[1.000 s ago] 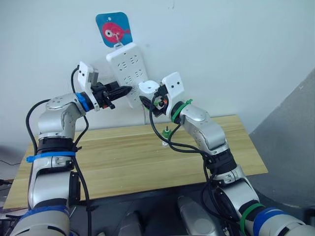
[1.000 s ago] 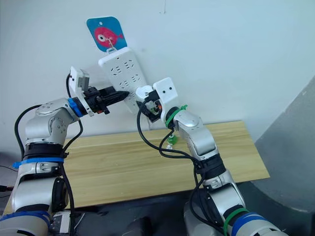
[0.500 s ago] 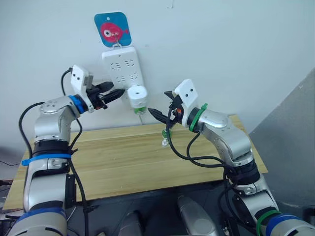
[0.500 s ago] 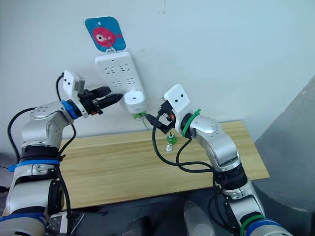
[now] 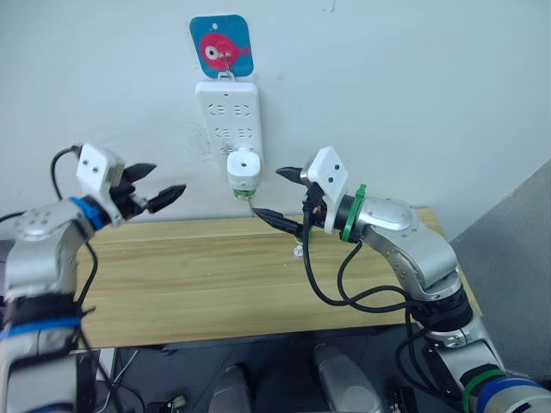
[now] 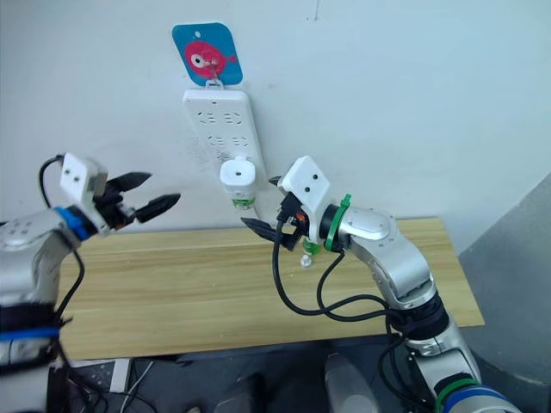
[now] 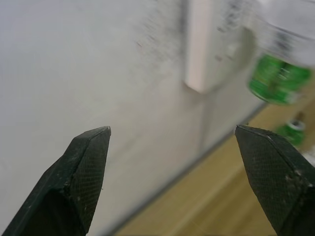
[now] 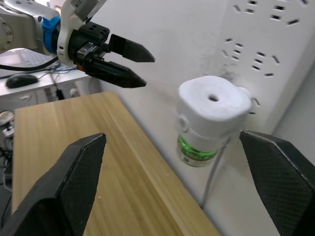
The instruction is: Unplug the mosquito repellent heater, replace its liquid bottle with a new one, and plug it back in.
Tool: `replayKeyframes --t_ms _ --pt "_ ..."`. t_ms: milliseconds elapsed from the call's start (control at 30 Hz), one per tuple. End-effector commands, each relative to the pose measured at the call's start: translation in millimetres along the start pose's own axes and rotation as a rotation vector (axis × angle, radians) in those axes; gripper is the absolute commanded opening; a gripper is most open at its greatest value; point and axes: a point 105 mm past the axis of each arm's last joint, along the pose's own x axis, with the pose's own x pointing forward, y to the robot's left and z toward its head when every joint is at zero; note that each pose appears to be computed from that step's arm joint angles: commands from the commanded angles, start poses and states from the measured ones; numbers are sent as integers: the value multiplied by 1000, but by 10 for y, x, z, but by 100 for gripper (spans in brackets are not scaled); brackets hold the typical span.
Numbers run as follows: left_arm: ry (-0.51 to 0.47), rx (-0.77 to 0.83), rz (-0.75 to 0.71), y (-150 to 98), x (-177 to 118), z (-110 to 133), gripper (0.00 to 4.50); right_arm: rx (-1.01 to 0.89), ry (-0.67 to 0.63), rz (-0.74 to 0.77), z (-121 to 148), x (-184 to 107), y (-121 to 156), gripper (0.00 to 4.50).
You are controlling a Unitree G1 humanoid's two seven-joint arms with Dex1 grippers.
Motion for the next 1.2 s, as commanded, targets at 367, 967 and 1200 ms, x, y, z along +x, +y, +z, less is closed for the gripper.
replayKeyframes --t_ms 367,967,1200 --pt "-141 -31 2 -1423 -300 69 432 -27 -26 -101 -15 177 -59 5" --pt "-166 24 -22 -1393 -149 122 432 15 -1 -238 -117 272 -346 5" --pt "-162 26 -36 -1387 -142 100 432 42 16 -223 -159 218 -325 5"
